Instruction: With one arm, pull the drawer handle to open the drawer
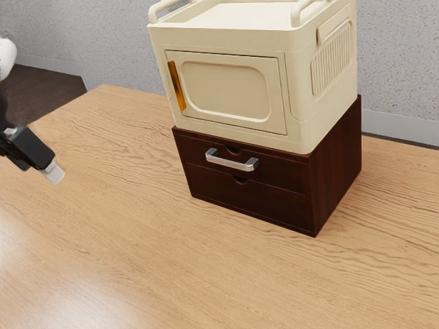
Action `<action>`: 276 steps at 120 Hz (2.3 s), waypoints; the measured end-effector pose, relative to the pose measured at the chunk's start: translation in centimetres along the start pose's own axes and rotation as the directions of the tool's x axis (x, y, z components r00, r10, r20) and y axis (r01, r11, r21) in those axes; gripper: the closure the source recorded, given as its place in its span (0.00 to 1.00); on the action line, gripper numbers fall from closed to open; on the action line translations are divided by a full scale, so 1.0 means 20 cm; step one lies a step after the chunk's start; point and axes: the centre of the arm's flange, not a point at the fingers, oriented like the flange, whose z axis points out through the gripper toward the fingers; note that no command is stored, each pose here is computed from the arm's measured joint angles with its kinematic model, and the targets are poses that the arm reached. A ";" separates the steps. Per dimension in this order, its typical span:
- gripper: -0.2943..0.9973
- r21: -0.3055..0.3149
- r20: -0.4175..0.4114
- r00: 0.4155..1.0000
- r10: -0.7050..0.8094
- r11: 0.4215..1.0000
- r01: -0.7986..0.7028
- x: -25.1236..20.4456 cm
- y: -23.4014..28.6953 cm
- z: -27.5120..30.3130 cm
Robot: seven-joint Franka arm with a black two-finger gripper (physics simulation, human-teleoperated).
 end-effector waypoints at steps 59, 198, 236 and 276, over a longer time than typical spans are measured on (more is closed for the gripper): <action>0.23 -0.062 0.141 0.966 0.215 0.976 -0.208 -0.27 0.11 0.56; 0.23 0.279 0.021 0.113 0.993 0.103 -0.955 0.73 0.41 1.26; 0.23 0.270 0.035 0.055 0.998 0.044 -0.962 0.81 0.40 1.37; 0.23 0.269 0.052 0.045 0.998 0.030 -0.963 0.83 0.32 1.39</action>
